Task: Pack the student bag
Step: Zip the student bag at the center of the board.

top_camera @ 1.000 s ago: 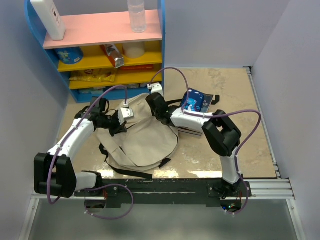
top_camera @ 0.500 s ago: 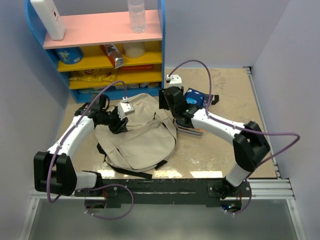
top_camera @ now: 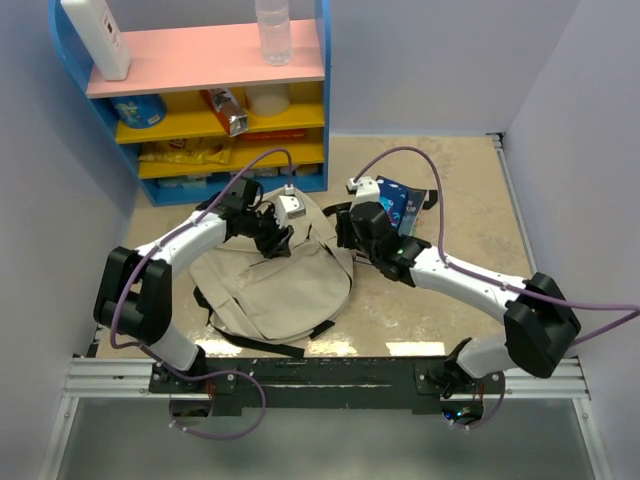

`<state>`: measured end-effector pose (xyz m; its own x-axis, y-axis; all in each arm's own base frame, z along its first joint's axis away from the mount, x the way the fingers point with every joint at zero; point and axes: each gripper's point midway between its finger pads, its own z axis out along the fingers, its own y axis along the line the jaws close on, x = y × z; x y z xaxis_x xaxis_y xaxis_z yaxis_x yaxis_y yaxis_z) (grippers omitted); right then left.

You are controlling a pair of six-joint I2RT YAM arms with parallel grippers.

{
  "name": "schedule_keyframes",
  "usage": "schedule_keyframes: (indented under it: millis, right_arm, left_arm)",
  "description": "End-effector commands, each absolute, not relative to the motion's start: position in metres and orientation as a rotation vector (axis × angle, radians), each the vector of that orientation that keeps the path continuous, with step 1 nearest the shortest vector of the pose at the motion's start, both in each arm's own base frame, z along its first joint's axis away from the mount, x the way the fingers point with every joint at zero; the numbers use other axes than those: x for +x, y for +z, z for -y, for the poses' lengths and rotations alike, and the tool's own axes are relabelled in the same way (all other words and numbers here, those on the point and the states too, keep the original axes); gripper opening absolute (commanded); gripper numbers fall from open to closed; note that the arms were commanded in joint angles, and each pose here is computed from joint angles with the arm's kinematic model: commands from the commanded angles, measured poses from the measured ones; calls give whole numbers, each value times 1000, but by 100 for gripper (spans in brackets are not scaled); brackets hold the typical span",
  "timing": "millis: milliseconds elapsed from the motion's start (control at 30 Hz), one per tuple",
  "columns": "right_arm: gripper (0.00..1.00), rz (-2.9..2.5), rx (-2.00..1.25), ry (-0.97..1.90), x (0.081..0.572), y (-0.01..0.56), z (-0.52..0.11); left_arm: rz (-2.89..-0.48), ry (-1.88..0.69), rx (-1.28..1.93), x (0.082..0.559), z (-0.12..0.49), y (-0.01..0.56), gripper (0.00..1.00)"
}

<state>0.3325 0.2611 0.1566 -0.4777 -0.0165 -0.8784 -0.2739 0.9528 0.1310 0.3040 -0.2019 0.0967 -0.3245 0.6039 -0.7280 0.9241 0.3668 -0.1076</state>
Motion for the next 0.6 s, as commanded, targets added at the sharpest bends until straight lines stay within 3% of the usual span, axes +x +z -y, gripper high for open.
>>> schedule_keyframes:
  millis: [0,100,200,233,333,567]
  right_arm:
    - [46,-2004,-194,385,324,174,-261]
    - [49,-2007,-216,413,320,169,-264]
    - [49,-1997,-255,433,317,169,-272]
    - [50,-2000,-263,435,317,168,-274]
    - [51,-2008,-299,435,318,162,-279]
    - [54,-2020,-314,416,320,152,-280]
  left_arm:
    - [-1999,-631,1228,345,215,110,53]
    - [-2036,-632,1237,349,217,99,47]
    - [-2052,-612,1237,350,214,91,33]
    - [-2056,-609,1237,350,213,90,24]
    - [-2059,-633,1256,342,213,92,15]
    - [-2020,-643,1272,324,209,114,44]
